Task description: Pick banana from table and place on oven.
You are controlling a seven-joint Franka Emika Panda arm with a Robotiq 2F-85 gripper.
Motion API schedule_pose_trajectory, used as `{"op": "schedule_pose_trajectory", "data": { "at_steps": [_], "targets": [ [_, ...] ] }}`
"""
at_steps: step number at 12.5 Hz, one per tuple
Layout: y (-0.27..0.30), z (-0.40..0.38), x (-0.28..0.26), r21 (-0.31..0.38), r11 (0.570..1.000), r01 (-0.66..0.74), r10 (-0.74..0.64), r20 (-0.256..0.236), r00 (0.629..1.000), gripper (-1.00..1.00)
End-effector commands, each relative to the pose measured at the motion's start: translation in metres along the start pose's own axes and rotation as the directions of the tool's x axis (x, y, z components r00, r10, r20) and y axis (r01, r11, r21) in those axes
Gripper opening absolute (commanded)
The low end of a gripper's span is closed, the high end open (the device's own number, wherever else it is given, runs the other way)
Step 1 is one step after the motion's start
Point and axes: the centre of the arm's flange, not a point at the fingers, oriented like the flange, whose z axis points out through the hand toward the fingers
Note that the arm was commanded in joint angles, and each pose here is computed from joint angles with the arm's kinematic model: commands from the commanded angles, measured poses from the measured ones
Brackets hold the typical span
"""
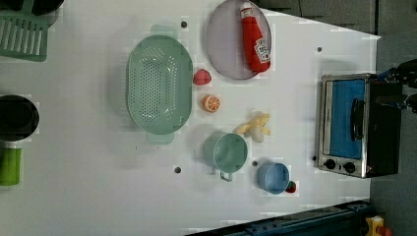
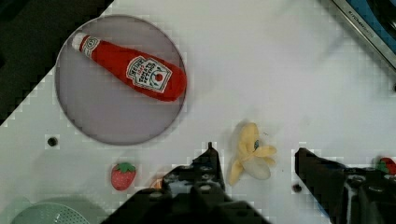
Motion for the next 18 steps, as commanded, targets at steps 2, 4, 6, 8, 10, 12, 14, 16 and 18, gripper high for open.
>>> {"op": "schedule_pose_trajectory", "data": {
  "at_steps": [2,4,6,8,10,12,14,16,18],
  "targets": [
    [0.136,-0.090,-0.090,0.031,0.999,-0.009,0.009,-0.016,1.000,0.80],
    [0.135,-0.088,-0.090,0.029,1.000,-0.008,0.009,-0.014,1.000,1.00],
    [0.130,-0.077,-0.088,0.020,1.000,-0.004,0.004,-0.007,1.000,1.00],
    [0.115,-0.051,-0.079,0.017,1.000,0.005,-0.004,-0.010,1.000,1.00],
    [0.096,-0.011,-0.069,0.002,1.000,0.016,-0.016,-0.003,1.000,1.00],
    [0.076,0.037,-0.060,-0.014,1.000,0.028,-0.028,0.008,1.000,1.00],
    [0.060,0.085,-0.051,-0.020,0.999,0.039,-0.038,0.011,0.999,1.00],
    [0.047,0.134,-0.044,-0.020,0.999,0.047,-0.047,0.011,0.999,1.00],
    [0.038,0.183,-0.040,-0.023,0.998,0.053,-0.053,0.017,0.998,1.00]
  ]
}}
